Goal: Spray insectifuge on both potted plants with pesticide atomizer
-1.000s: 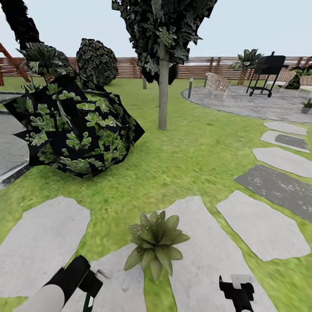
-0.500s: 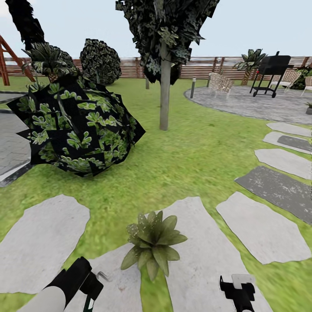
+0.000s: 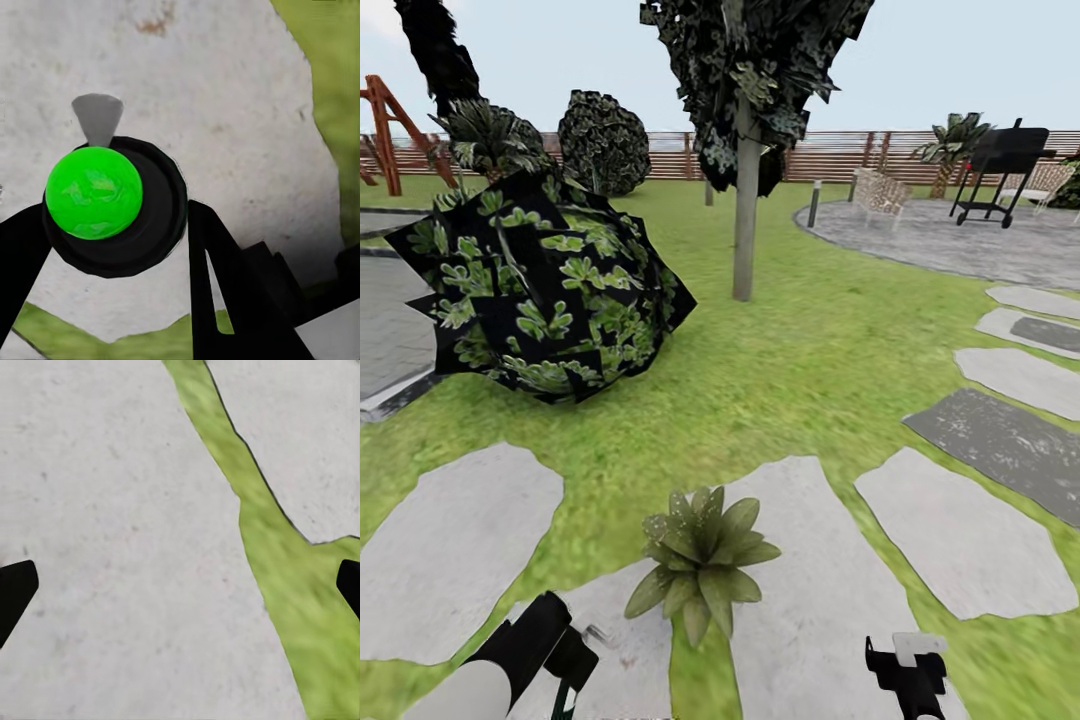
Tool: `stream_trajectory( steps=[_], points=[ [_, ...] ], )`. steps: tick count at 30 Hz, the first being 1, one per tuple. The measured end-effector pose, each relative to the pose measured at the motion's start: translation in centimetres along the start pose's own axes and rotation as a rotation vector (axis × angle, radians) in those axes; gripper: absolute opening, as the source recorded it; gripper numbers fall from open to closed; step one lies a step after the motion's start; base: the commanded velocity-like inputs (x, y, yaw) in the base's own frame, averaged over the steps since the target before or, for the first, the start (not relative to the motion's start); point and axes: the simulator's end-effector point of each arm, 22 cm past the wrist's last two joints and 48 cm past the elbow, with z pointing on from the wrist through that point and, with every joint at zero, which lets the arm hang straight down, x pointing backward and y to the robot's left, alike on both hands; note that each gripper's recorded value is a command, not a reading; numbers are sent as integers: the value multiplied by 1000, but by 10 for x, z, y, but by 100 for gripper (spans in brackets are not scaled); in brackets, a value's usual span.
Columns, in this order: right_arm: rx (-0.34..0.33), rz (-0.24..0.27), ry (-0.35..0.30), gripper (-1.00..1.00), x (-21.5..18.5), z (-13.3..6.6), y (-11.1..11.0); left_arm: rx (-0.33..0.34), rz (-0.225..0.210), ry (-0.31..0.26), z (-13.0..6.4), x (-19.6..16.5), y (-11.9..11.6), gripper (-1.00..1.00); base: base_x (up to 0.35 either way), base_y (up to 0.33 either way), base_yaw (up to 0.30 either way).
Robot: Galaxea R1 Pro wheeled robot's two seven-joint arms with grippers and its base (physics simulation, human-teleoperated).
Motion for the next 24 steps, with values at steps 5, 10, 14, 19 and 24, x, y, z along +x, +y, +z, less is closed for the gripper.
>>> stream_trajectory(
  steps=[5,10,14,19,24],
  points=[
    [0,0,0,100,0,0,0,-4,-1,-11,-2,-4,2,-100,1,0,176],
    [0,0,-1,100,0,0,0,-3,-3,-11,-2,-4,2,-100,150,-96,18],
    [0,0,-1,100,0,0,0,-2,-1,-12,-2,-4,1,-100,218,-169,1],
    [0,0,0,100,0,0,0,-4,-1,-10,-2,-4,2,-100,53,-57,144],
    [0,0,0,100,0,0,0,-3,-3,-10,-2,-4,2,-100,3,-3,268]
  ],
)
